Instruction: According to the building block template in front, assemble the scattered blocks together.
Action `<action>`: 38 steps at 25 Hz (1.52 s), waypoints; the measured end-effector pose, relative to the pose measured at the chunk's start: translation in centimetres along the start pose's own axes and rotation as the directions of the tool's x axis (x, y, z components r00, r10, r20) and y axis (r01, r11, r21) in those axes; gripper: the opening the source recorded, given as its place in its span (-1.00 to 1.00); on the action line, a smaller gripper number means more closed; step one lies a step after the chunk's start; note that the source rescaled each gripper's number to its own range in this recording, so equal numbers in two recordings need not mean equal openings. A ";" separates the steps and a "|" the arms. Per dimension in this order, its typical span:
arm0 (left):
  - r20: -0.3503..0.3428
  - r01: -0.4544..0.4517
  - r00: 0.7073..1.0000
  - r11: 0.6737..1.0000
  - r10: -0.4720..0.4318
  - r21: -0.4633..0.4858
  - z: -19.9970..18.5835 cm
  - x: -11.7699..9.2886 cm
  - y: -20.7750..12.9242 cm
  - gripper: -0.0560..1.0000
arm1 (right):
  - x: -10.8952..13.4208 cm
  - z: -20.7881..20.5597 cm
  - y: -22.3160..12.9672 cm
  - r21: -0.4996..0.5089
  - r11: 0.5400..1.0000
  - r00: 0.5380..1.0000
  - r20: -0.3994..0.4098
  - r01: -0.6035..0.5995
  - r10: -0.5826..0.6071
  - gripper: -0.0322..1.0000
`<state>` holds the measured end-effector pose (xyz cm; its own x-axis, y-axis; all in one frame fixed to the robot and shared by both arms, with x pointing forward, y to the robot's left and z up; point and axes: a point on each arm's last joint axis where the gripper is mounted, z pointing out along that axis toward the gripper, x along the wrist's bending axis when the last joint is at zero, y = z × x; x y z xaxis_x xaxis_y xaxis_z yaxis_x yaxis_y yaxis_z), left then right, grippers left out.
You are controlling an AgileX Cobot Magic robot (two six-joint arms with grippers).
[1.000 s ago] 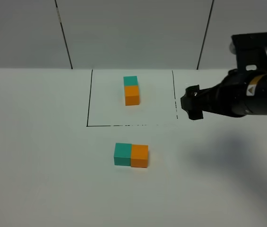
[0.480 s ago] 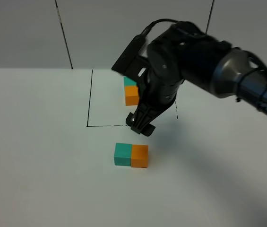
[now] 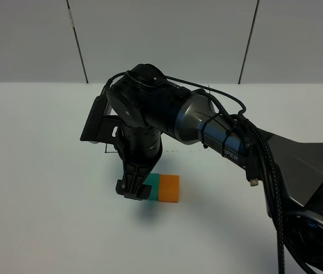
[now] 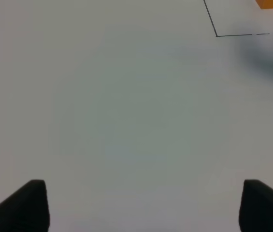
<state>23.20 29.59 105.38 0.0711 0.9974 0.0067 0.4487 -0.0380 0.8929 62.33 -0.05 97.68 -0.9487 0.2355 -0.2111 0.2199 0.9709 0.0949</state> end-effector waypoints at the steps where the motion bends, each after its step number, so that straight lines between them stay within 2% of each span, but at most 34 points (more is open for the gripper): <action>1: 0.000 0.000 1.000 1.000 0.000 0.000 0.0 0.0 0.0 0.41 | 0.0 0.2 0.0 0.001 1.000 1.000 -0.001 0.007 -0.007 0.99; 13: 0.000 0.000 1.000 1.000 0.000 0.000 0.0 0.0 0.0 0.41 | -2.4 4.4 -2.1 0.040 0.998 0.998 -0.028 0.057 -0.056 0.97; 27: 0.000 0.000 1.000 1.000 0.000 0.000 0.0 0.0 0.0 0.41 | -1.4 9.0 -2.2 0.070 0.995 0.990 -0.129 0.070 -0.060 0.77; 32: 0.000 0.000 1.000 1.000 0.000 0.000 0.0 0.0 0.0 0.41 | -1.7 9.1 -2.6 0.066 0.997 0.989 -0.141 0.048 -0.038 0.65; 38: 0.000 0.000 1.000 1.000 0.000 0.000 0.0 0.0 0.0 0.41 | -1.7 9.1 -2.7 0.058 0.998 0.988 -0.154 0.036 -0.026 0.62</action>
<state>23.20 29.59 105.38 0.0711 0.9974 0.0067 0.4487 -0.0380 0.8929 65.46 -2.68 88.91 -0.9778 0.2002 -0.0612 0.1986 0.9796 0.0308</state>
